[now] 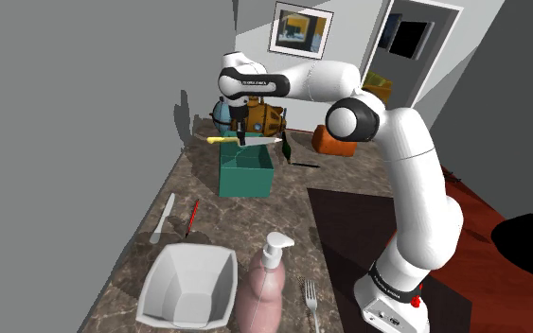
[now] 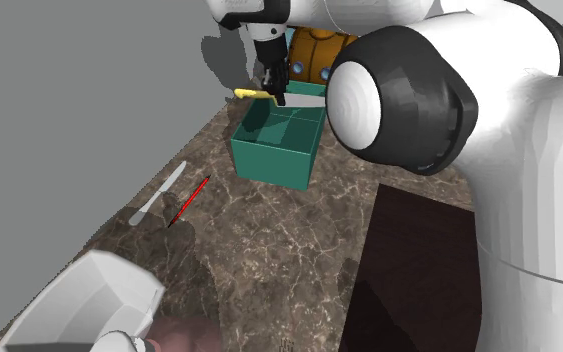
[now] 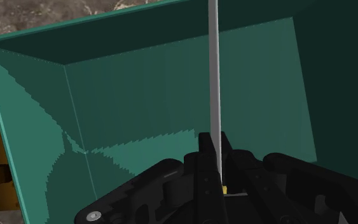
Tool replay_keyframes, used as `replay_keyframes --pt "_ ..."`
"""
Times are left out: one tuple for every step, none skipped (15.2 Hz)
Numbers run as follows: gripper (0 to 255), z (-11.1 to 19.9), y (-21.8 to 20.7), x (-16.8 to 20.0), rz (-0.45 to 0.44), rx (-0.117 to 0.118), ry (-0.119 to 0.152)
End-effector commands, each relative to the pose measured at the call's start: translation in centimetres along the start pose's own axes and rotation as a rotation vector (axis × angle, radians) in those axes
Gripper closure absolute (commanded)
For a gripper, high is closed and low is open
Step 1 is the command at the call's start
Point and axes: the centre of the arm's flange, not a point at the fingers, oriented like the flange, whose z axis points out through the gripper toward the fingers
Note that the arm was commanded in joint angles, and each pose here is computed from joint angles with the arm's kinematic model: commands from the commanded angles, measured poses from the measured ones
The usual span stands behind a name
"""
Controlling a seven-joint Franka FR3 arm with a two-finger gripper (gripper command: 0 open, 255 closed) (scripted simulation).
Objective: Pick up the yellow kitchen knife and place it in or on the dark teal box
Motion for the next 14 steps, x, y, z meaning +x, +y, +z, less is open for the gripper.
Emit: replay_keyframes --pt "255 0.0 0.0 0.0 0.0 0.0 0.0" --pt "255 0.0 0.0 0.0 0.0 0.0 0.0" --pt "0 0.0 0.0 0.0 0.0 0.0 0.0" --pt "0 0.0 0.0 0.0 0.0 0.0 0.0" --pt "0 0.0 0.0 0.0 0.0 0.0 0.0" --pt "0 0.0 0.0 0.0 0.0 0.0 0.0" --pt "0 0.0 0.0 0.0 0.0 0.0 0.0" --pt "0 0.0 0.0 0.0 0.0 0.0 0.0" --pt "0 -1.3 0.0 0.0 0.0 0.0 0.0" --pt "0 -2.6 0.0 0.0 0.0 0.0 0.0" --pt "0 -4.0 0.0 0.0 0.0 0.0 0.0" --pt "0 -5.0 0.0 0.0 0.0 0.0 0.0" --pt "0 -5.0 0.0 0.0 0.0 0.0 0.0" --pt "0 -5.0 0.0 0.0 0.0 0.0 0.0"
